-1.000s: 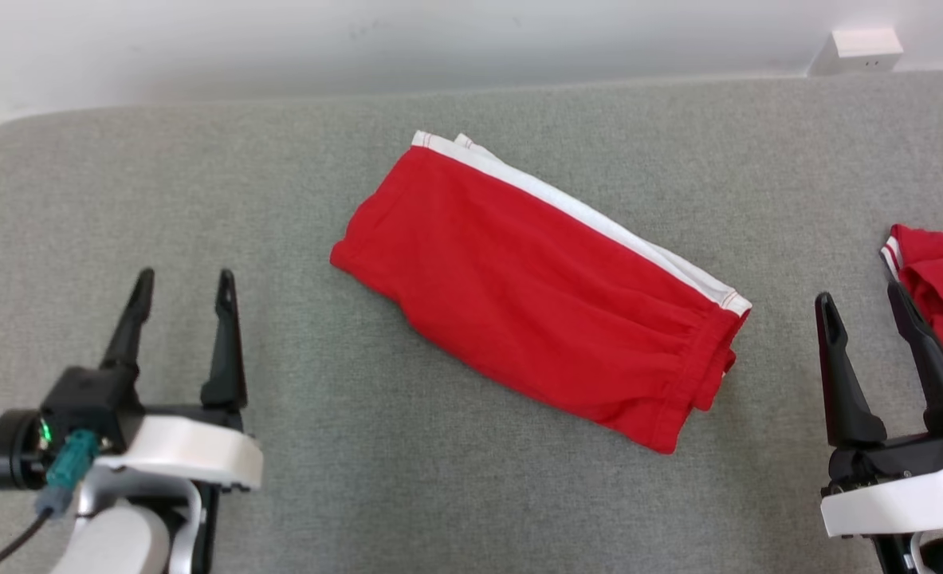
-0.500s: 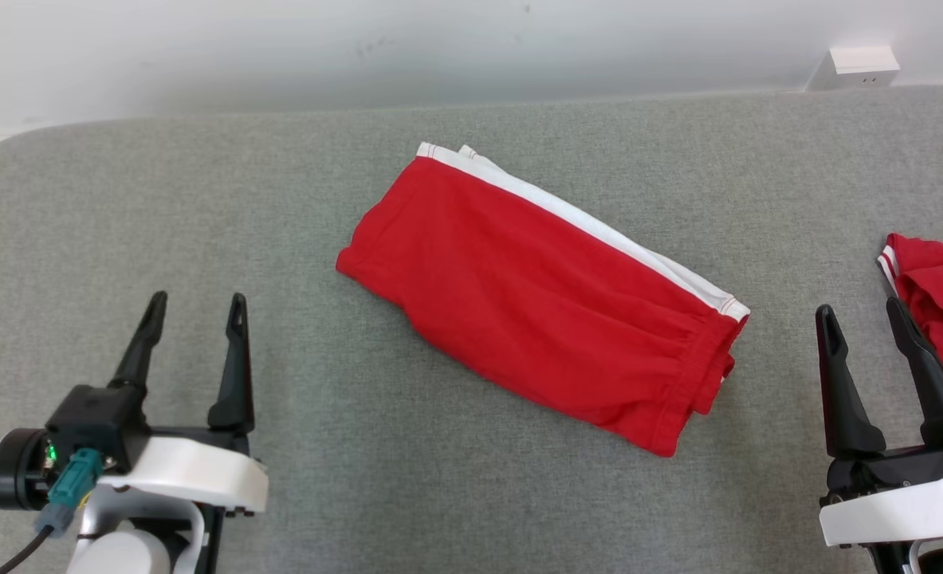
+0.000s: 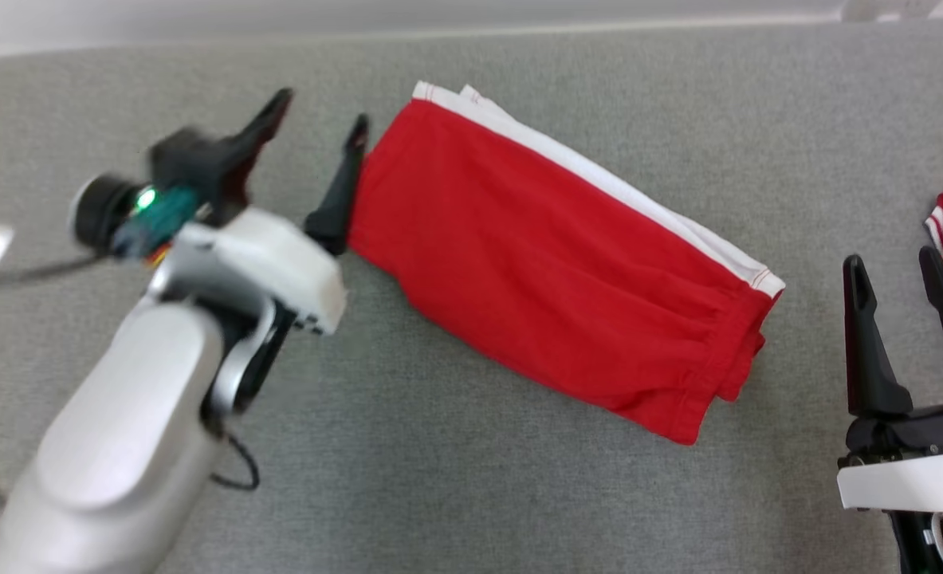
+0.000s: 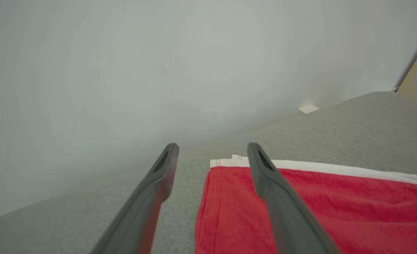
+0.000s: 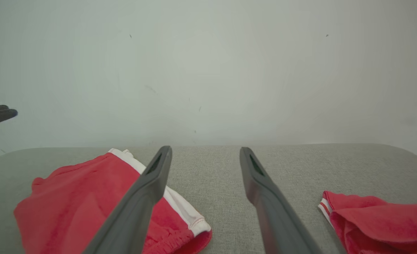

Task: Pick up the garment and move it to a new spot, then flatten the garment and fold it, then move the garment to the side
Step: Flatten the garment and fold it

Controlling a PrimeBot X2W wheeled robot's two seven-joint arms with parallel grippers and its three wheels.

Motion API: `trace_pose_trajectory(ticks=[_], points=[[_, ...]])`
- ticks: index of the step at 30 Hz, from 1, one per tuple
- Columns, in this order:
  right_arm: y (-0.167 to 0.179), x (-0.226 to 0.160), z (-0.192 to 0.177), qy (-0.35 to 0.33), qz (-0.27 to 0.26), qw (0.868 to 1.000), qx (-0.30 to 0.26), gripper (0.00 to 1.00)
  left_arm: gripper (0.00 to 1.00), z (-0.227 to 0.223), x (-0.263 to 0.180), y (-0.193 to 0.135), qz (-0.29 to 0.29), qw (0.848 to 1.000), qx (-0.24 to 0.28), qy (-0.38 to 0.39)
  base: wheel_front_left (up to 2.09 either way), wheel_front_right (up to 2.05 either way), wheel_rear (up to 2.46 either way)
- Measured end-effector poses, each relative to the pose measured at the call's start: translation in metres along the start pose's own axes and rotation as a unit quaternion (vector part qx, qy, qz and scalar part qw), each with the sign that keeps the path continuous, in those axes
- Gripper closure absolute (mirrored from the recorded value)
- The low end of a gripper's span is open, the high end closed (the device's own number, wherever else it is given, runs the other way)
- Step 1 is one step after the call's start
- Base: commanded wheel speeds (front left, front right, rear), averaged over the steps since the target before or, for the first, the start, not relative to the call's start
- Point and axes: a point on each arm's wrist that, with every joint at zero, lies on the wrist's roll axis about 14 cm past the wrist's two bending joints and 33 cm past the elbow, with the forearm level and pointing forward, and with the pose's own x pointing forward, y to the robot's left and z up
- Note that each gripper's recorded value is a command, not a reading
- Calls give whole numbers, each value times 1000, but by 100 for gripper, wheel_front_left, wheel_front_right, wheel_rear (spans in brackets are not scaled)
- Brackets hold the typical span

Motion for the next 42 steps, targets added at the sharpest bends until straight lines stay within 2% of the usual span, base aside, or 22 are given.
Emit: trace_pose_trajectory(ticks=[4,11,15,19,20,21,22,25,29,36,42], points=[[-3,8,-13,9,-1,1000,3,0,0,-56,29,-16,-40,994,8,103,0,0,0],[-14,7,-27,25,-17,1000,7,0,0,-139,37,-25,-60,968,15,245,0,0,0],[-17,5,-29,26,-22,999,8,0,0,-156,38,-25,-55,954,19,293,0,0,0],[-17,4,-28,23,-23,999,11,0,0,-162,36,-38,-80,941,12,330,0,0,0],[-17,4,-27,22,-24,999,11,0,50,-161,35,-40,-85,937,16,338,0,0,0],[-18,4,-26,21,-24,999,11,0,84,-161,35,-42,-92,935,19,341,0,0,0],[-18,4,-26,20,-25,999,11,0,100,-161,34,-45,-97,934,22,343,0,0,0],[-18,3,-23,16,-25,999,12,0,100,-161,31,-55,-111,931,26,347,0,0,0],[-17,2,-19,10,-24,1000,13,0,100,-155,28,-52,-103,937,28,333,0,0,0],[-13,-8,-8,1,-23,1000,14,0,100,-133,7,-33,-52,961,-13,270,0,0,0],[-4,-18,-4,0,-14,1000,20,0,100,-116,-42,-16,-1,970,-49,237,0,0,0]])
